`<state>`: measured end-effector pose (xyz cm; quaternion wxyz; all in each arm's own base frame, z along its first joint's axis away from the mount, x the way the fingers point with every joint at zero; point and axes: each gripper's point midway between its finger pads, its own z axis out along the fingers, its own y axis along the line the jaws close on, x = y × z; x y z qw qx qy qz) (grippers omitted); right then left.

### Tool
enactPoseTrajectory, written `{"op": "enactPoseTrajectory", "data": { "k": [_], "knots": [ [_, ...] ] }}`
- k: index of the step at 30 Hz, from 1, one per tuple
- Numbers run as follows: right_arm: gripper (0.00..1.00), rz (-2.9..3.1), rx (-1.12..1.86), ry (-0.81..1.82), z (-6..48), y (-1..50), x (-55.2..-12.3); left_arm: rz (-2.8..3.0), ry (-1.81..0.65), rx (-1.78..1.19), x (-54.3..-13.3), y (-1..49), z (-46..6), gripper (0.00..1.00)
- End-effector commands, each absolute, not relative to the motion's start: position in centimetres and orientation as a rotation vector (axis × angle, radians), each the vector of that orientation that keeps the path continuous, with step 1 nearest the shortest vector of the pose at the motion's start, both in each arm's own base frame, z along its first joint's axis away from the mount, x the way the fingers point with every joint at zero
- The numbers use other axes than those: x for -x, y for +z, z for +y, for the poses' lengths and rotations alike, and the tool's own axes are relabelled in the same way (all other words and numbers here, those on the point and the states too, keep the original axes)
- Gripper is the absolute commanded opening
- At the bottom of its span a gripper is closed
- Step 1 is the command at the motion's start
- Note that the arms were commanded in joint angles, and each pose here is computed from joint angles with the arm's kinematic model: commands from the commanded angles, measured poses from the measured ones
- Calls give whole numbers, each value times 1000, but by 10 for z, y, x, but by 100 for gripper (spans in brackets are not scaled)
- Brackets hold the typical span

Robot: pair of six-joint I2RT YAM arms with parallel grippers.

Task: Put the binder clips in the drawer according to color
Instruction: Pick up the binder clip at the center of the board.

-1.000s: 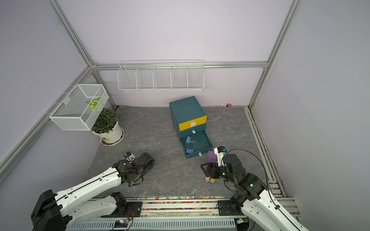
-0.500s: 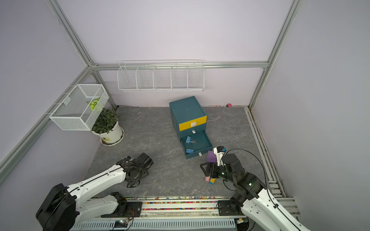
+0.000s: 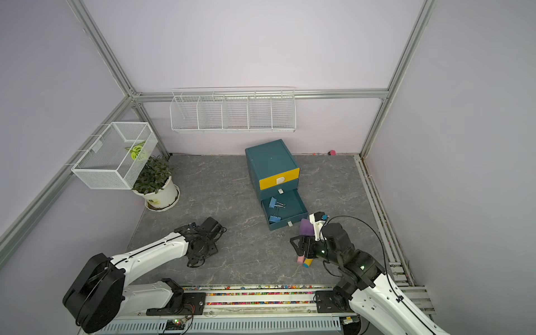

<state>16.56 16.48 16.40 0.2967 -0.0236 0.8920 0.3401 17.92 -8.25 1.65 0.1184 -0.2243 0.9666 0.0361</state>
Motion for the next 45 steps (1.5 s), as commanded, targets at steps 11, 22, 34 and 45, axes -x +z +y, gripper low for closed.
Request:
{"op": "enactPoseTrajectory", "data": {
  "k": [11,22,34,45],
  "knots": [
    [76,2368,60,906,165,161,-166,2865,55,621,-184,8,-81,40],
    [76,2365,45,900,164,161,-166,2888,60,626,-190,6,-81,34],
    [76,2355,75,941,170,164,-165,2842,-63,627,-207,35,-99,27],
    [76,2346,56,898,161,167,-164,2739,-451,469,-243,103,-208,27]
  ]
}}
